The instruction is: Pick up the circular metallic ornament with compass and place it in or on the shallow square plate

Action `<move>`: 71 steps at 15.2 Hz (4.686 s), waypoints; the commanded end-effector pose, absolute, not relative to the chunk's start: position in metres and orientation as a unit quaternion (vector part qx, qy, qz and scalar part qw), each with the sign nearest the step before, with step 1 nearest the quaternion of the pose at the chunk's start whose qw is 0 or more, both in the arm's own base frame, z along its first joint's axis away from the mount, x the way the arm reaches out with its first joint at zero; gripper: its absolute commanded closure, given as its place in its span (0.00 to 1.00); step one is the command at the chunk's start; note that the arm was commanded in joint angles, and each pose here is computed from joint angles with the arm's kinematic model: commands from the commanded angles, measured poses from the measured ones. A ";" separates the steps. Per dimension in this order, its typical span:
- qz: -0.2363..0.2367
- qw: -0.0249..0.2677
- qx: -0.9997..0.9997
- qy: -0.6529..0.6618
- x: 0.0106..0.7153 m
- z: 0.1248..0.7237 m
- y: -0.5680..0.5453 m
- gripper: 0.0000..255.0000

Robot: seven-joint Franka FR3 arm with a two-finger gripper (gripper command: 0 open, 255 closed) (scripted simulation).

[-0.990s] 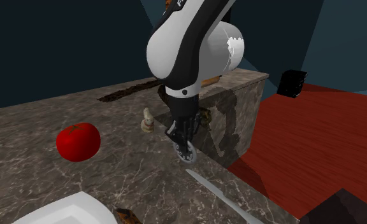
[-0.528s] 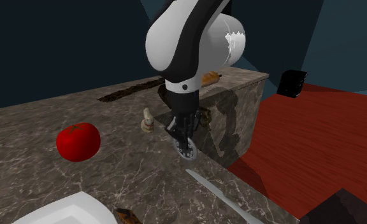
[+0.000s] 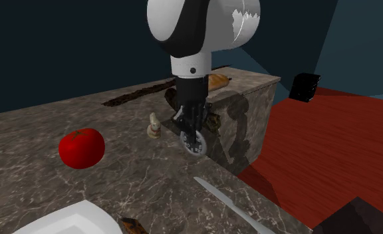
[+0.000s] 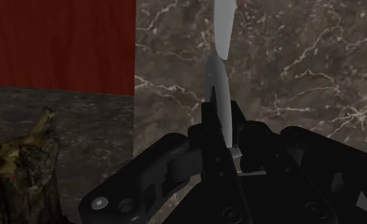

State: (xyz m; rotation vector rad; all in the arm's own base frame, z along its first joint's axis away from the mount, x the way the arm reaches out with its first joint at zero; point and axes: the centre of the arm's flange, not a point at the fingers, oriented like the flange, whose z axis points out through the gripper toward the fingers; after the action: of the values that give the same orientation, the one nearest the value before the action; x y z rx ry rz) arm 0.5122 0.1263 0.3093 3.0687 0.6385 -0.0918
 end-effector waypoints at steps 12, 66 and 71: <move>-0.029 0.003 0.979 0.204 0.482 0.349 0.200 1.00; -0.029 0.003 0.979 0.204 0.374 0.301 0.462 0.00; -0.029 0.003 0.979 0.204 0.375 0.325 0.462 0.00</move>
State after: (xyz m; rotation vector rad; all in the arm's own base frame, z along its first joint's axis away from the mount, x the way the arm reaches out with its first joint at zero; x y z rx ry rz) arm 0.3749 0.4618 0.3239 3.0690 0.6386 -0.0914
